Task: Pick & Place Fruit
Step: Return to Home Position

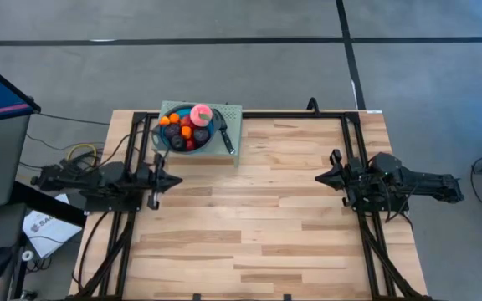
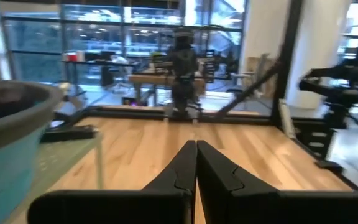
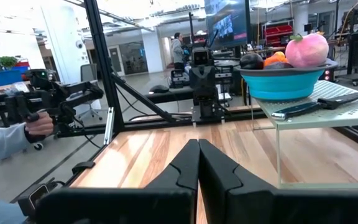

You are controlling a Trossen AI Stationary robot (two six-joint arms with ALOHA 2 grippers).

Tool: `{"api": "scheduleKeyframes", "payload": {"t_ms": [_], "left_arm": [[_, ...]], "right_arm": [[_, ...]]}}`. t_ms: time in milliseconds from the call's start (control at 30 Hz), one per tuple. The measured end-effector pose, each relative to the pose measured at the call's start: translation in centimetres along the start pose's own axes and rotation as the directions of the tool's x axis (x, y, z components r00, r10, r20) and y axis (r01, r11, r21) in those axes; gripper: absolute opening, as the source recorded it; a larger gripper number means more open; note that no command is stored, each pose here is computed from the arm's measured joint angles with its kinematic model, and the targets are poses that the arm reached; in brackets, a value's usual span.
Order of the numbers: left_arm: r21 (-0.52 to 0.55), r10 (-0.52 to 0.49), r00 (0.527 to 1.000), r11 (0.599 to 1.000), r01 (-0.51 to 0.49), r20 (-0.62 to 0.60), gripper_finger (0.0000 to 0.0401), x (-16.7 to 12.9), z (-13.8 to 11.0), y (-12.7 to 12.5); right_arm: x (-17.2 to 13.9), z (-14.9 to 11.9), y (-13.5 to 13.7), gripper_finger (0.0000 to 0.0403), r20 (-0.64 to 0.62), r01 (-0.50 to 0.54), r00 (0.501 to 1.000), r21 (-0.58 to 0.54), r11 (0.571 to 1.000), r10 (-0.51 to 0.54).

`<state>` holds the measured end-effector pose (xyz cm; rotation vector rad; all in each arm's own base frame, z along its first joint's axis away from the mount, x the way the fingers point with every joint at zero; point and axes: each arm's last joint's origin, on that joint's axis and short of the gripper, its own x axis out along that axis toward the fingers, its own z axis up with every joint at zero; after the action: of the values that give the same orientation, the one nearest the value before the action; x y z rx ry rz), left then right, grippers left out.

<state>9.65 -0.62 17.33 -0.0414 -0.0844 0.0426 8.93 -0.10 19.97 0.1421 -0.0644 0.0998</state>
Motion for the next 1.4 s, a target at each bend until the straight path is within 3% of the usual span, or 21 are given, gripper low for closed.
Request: {"api": "scheduleKeyframes", "payload": {"t_ms": [133, 300, 1033, 1233, 1400], "left_arm": [[0.024, -0.07, 0.998, 0.997, 0.07, -0.002, 0.0005, 0.0, 0.0, -0.1], [0.111, -0.064, 0.998, 0.992, 0.065, -0.015, 0.0006, 0.1, -0.1, -0.1], [0.113, -0.053, 0.988, 0.991, 0.07, -0.143, 0.0006, 0.8, -1.2, -0.1], [0.114, -0.052, 0.986, 0.991, 0.071, -0.16, 0.0006, 0.9, -1.4, -0.1], [0.114, -0.051, 0.985, 0.991, 0.071, -0.164, 0.0006, 1.0, -1.4, -0.1]], "right_arm": [[0.0, -0.1, 0.0, 0.0, -0.007, 0.001, 1.0, 0.001, 1.0, -0.001], [0.0, -0.2, 0.0, 0.0, -0.016, 0.002, 1.0, 0.003, 1.0, -0.002], [0.0, -0.1, 0.0, 0.0, -0.015, 0.002, 1.0, 0.002, 1.0, -0.002], [0.3, -1.2, 0.3, 0.0, -0.009, -0.06, 0.998, 0.011, 0.998, 0.06], [0.6, -2.9, 0.6, 0.0, -0.021, -0.111, 0.994, -0.17, 0.979, 0.11]]}}
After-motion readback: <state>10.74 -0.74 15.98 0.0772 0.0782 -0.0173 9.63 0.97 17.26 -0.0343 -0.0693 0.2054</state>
